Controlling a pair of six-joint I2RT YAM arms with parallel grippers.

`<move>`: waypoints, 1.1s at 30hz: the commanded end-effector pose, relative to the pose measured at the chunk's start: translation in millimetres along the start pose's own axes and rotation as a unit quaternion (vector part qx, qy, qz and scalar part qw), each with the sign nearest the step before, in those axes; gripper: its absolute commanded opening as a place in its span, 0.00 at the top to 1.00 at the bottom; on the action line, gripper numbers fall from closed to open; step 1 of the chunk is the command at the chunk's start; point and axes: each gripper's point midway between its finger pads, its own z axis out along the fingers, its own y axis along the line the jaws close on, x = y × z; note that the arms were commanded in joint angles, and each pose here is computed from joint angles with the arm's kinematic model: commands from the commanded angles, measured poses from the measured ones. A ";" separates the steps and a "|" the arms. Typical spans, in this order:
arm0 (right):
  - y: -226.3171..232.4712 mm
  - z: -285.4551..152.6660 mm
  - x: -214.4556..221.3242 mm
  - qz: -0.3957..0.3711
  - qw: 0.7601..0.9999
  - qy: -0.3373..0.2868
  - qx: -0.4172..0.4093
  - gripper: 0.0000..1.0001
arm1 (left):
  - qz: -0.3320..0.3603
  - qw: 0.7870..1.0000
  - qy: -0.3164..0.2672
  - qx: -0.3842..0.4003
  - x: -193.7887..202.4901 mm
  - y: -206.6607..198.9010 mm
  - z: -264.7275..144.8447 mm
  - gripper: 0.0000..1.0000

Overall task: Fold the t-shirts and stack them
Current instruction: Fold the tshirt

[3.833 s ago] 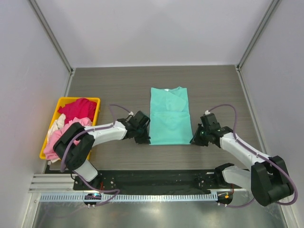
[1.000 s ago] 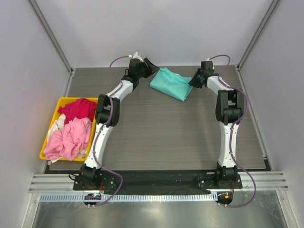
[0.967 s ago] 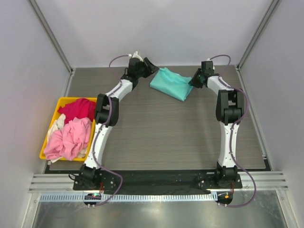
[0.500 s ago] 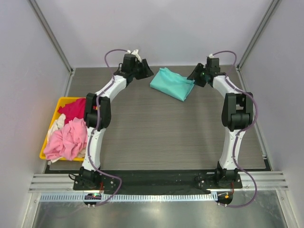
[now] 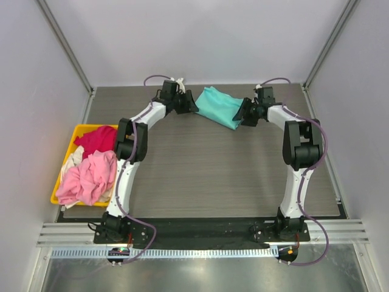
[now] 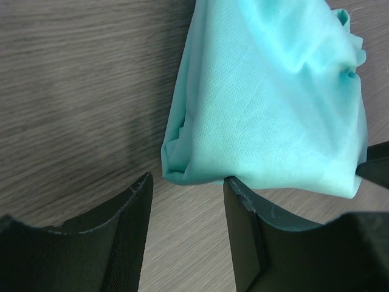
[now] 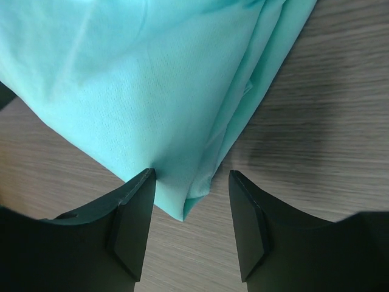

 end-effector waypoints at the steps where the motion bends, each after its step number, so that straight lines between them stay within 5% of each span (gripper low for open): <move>1: 18.6 -15.1 -4.9 -0.036 0.999 -0.015 -0.018 0.43 | 0.024 0.999 -0.012 0.024 -14.1 -8.9 0.7 0.48; 5: 18.3 -12.1 -3.5 -0.041 0.999 -0.013 -0.016 0.48 | 0.022 0.999 -0.012 0.033 -15.7 -10.7 5.4 0.53; 7: 17.2 -12.0 -2.8 -0.042 0.999 -0.013 -0.014 0.53 | 0.017 0.999 -0.011 0.040 -15.6 -12.7 7.3 0.66; 9: 17.3 -13.9 -3.8 -0.046 0.999 -0.016 -0.013 0.63 | 0.006 0.999 -0.007 0.041 -13.3 -13.5 6.8 0.85; 13: 13.1 -15.8 5.1 -0.044 0.999 -0.007 -0.009 0.92 | -0.023 0.999 -0.006 0.026 -12.1 -20.1 -10.2 1.00; 20: 12.0 -52.5 44.0 -0.035 0.999 0.019 -0.007 0.95 | -0.064 0.997 0.028 -0.022 34.6 -47.4 -63.4 1.00; 29: -13.6 -120.6 161.3 -0.027 0.992 0.110 0.057 0.84 | -0.109 0.980 0.130 -0.107 189.7 -77.6 -140.1 0.87; 33: -12.8 -151.9 169.9 -0.036 0.993 0.093 0.067 0.64 | -0.110 0.984 0.110 -0.092 198.5 -110.5 -186.1 0.61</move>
